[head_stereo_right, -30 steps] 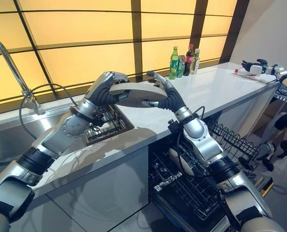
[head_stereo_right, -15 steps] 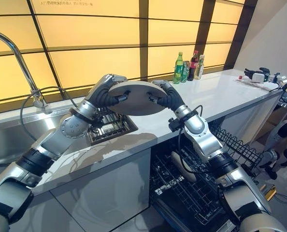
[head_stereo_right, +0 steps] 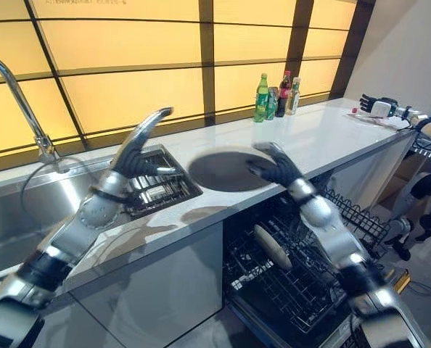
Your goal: Pick up plates and place into dishwasher.
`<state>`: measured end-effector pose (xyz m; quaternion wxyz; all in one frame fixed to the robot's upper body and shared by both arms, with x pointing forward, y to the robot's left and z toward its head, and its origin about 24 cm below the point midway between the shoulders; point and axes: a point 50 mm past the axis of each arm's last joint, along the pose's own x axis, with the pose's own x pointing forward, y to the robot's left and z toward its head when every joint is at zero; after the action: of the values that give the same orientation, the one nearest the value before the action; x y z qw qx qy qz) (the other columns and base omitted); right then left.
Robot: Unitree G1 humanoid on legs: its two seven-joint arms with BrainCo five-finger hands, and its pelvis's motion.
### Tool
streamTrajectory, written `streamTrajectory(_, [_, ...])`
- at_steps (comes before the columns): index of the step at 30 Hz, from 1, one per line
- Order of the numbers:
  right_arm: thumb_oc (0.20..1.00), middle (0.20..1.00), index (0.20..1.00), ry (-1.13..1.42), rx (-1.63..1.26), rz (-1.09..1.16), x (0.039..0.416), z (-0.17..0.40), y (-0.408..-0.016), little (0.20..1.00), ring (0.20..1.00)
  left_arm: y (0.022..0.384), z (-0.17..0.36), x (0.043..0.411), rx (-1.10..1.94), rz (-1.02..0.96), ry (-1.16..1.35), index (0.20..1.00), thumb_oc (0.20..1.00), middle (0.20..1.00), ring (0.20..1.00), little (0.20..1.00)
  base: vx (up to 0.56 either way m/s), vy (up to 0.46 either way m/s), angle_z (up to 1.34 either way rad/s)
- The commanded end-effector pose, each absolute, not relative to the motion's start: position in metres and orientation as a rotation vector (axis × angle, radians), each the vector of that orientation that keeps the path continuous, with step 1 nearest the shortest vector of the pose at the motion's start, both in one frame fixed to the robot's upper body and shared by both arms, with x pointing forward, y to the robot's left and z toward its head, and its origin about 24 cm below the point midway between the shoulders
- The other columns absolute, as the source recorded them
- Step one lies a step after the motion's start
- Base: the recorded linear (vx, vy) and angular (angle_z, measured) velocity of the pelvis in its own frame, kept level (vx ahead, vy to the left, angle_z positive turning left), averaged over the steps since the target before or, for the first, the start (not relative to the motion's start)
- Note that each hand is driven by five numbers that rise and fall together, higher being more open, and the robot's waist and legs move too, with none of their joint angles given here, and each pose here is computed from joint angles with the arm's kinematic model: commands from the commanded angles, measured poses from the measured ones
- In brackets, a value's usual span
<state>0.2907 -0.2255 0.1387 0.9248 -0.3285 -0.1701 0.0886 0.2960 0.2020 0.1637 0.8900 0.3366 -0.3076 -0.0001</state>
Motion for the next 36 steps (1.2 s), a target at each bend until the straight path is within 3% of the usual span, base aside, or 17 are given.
streamTrajectory(1, [0.200,0.200,0.200,-0.483,-0.729,0.049,0.289,0.172,-0.244,0.200,0.200,0.216,0.181,0.295,0.606,0.108,-0.698,1.000,1.000,1.000,1.000,1.000,-0.02,-0.019,-0.09])
streamTrajectory(7, [0.200,0.200,0.200,-0.330,-0.860,-0.165,0.285,0.158,-0.289,0.200,0.200,0.216,0.168,0.285,0.477,0.021,-0.605,1.000,1.000,1.000,1.000,1.000,-0.01,-0.031,-0.26])
streamTrajectory(16, [0.200,0.200,0.200,-0.167,-0.910,-0.474,0.309,0.171,-0.330,0.200,0.200,0.173,0.151,0.268,0.226,-0.532,-0.438,1.000,1.000,1.000,1.000,1.000,-0.06,-0.080,0.01])
streamTrajectory(21, [0.200,0.200,0.200,-0.136,-0.907,-0.563,0.332,0.196,-0.339,0.200,0.200,0.160,0.156,0.261,0.140,-0.728,-0.444,1.000,1.000,1.000,1.000,1.000,-0.10,-0.090,0.07])
streamTrajectory(29, [0.200,0.200,0.200,-0.076,-0.858,-0.640,0.354,0.225,-0.344,0.200,0.200,0.170,0.181,0.268,0.169,-0.700,-0.511,1.000,1.000,1.000,1.000,1.000,-0.12,-0.078,0.12])
streamTrajectory(36, [0.200,0.200,0.200,0.113,-0.843,-0.594,0.362,0.204,-0.353,0.200,0.200,0.171,0.192,0.273,0.129,-0.653,-0.555,1.000,1.000,1.000,1.000,1.000,-0.03,-0.039,0.11])
